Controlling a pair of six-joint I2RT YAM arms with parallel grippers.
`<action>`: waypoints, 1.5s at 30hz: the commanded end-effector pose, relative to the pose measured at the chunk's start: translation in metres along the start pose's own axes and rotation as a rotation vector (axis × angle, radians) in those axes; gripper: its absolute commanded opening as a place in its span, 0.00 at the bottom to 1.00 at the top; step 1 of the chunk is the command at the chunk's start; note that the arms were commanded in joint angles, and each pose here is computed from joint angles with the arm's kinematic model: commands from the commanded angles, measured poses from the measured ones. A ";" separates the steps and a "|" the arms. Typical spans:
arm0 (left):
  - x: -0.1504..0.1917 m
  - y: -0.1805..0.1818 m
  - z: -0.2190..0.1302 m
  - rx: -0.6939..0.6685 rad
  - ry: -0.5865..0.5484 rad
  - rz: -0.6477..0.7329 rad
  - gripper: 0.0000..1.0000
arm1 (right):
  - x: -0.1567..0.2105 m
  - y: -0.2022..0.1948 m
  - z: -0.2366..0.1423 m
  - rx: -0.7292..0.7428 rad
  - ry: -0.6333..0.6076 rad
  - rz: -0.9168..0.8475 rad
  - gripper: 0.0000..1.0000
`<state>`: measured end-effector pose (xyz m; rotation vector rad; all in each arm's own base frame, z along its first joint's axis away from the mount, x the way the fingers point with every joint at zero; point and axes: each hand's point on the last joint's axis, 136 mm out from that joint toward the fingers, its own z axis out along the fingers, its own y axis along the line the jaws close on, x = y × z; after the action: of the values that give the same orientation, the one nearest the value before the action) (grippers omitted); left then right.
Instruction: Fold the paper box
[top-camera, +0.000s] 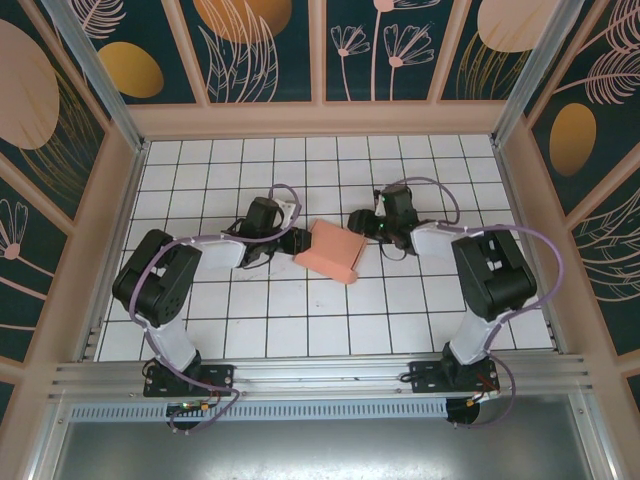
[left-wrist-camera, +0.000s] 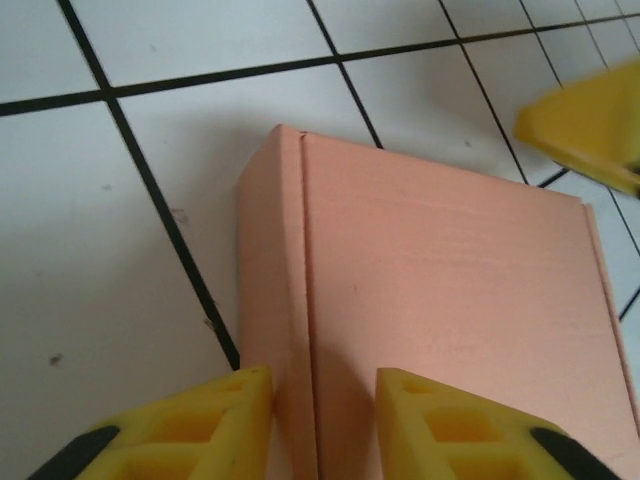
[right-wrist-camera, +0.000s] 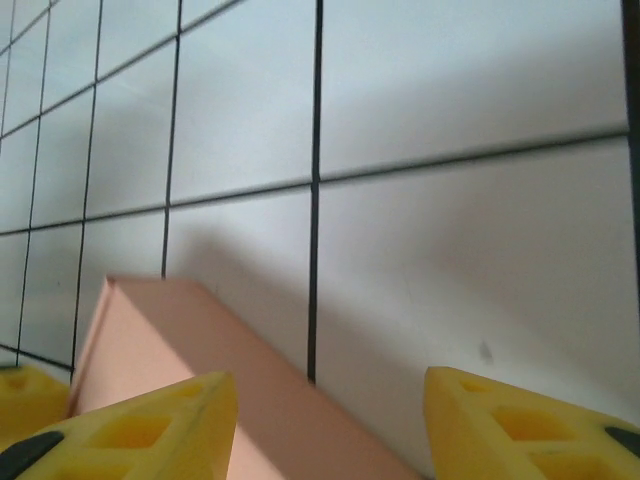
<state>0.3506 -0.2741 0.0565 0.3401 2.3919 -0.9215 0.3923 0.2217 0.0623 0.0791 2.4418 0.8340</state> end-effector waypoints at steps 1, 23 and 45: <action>-0.017 -0.018 -0.011 0.045 -0.064 -0.032 0.37 | -0.007 0.008 0.012 -0.043 0.053 -0.050 0.52; -0.020 -0.001 0.012 0.051 0.030 -0.025 0.39 | 0.023 -0.001 -0.063 -0.126 -0.053 0.094 0.69; -0.006 0.032 0.014 0.039 0.042 -0.128 0.26 | 0.063 0.006 -0.067 -0.282 0.005 0.242 0.68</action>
<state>0.3808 -0.2647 0.0515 0.2525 2.4164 -1.0216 0.3036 0.1982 0.0739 0.2857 2.3539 1.2289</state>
